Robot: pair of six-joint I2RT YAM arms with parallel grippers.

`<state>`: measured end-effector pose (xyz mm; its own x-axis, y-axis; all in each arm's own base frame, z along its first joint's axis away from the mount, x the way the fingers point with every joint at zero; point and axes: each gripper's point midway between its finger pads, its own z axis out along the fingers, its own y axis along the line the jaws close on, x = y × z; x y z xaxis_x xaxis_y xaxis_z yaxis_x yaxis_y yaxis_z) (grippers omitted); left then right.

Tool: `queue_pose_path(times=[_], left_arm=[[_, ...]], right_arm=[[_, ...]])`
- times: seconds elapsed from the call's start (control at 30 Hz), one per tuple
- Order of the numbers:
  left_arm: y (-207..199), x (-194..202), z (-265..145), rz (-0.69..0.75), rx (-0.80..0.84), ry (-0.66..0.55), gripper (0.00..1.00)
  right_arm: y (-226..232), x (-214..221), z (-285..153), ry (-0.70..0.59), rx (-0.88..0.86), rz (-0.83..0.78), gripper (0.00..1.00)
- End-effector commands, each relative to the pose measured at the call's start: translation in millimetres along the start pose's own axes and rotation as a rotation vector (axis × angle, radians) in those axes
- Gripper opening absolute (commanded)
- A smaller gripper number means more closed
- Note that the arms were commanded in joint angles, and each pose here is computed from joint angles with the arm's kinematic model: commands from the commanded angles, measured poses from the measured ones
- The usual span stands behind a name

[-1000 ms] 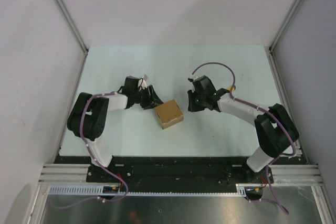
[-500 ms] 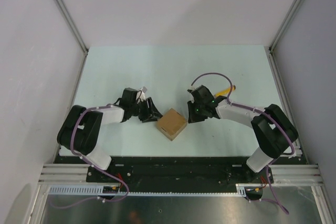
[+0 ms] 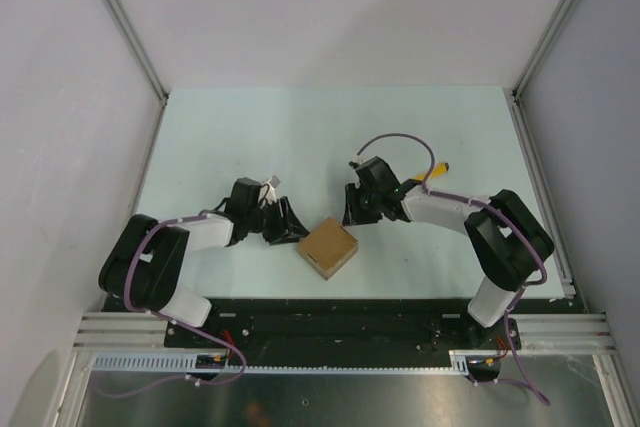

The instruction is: Unpack the express box

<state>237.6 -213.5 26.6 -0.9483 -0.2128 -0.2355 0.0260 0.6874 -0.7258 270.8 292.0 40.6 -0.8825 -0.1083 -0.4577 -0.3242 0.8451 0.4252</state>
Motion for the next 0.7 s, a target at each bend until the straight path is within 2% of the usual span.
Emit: queue_pose_path(times=[0.0,0.07,0.2,0.23,0.37,0.47,0.67], left_arm=[[18,1,-3,-0.018,-0.102,-0.039,0.53],[21,-2,-3,-0.029,-0.128,-0.049,0.53],[32,-13,-7,-0.037,-0.208,-0.108,0.54],[37,-9,-9,-0.039,-0.230,-0.098,0.54],[36,-14,-12,-0.006,-0.253,-0.103,0.54],[37,-12,-12,0.008,-0.262,-0.074,0.53],[33,-17,-13,0.024,-0.262,-0.075,0.52]], right_arm=[[-31,-39,-20,-0.115,0.181,0.071,0.37],[-61,-30,-34,-0.093,0.320,0.097,0.38],[-69,-3,-59,-0.029,0.365,0.092,0.34],[-65,18,-61,0.023,0.358,0.065,0.33],[-35,59,-75,0.107,0.248,-0.035,0.30],[-16,82,-82,0.167,0.154,-0.052,0.28],[10,64,-59,0.104,0.003,-0.094,0.28]])
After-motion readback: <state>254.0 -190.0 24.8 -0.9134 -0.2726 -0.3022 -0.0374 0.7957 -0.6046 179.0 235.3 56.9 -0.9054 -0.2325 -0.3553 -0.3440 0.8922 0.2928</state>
